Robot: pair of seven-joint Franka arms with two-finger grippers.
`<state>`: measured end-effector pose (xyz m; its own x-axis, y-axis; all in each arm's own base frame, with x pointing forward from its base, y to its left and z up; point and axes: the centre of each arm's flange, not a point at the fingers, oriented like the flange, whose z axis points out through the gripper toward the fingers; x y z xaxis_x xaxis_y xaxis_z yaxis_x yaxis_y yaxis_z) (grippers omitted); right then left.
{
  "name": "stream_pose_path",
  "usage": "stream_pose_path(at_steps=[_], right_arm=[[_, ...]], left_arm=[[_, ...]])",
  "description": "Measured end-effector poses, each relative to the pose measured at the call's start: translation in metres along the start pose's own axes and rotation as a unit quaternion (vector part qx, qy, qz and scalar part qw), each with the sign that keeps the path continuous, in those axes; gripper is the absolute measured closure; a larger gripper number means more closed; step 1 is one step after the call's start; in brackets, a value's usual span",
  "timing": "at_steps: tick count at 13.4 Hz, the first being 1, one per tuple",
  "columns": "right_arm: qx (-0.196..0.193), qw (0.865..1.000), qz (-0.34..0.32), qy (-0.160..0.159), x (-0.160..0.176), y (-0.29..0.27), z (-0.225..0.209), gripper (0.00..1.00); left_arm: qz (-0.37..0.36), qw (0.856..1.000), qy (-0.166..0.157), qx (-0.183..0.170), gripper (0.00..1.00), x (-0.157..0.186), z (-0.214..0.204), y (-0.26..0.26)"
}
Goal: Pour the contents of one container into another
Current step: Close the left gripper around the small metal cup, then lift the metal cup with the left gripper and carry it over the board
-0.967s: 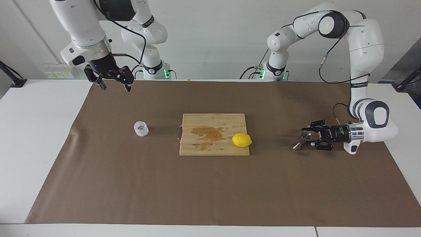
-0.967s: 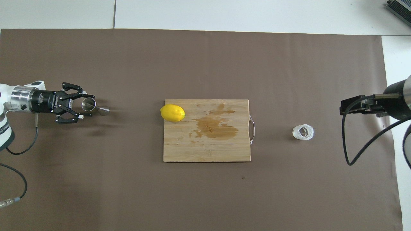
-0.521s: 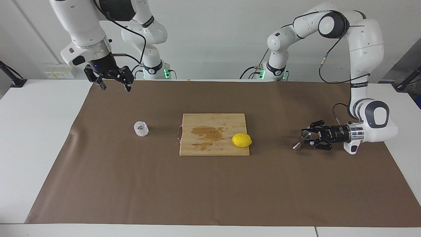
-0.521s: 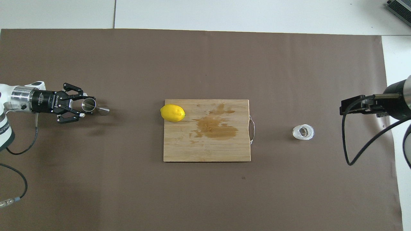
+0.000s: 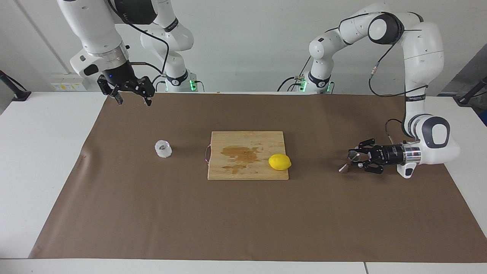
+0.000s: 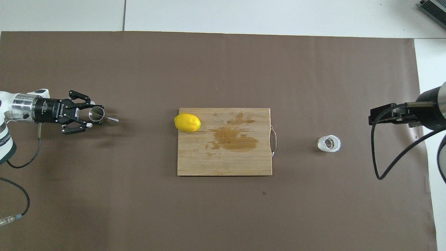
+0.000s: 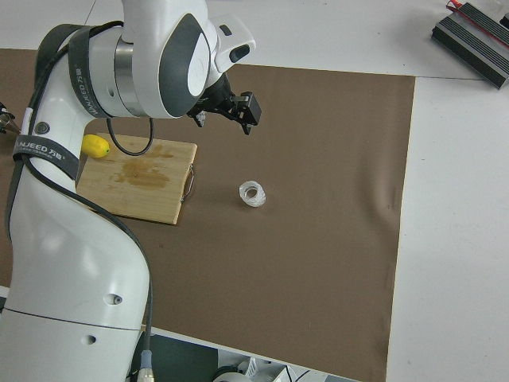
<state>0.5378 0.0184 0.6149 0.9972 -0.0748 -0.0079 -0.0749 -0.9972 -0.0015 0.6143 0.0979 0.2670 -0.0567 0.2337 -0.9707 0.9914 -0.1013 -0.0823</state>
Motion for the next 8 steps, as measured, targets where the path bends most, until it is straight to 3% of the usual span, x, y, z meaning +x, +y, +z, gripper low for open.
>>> stream_pose_path(at_steps=[8], right_arm=[[0.0,1.0,0.0,0.0,0.0,0.0,0.0,0.0]], left_arm=[[0.005,1.0,-0.028,0.004,0.49,-0.028,0.024,0.012]])
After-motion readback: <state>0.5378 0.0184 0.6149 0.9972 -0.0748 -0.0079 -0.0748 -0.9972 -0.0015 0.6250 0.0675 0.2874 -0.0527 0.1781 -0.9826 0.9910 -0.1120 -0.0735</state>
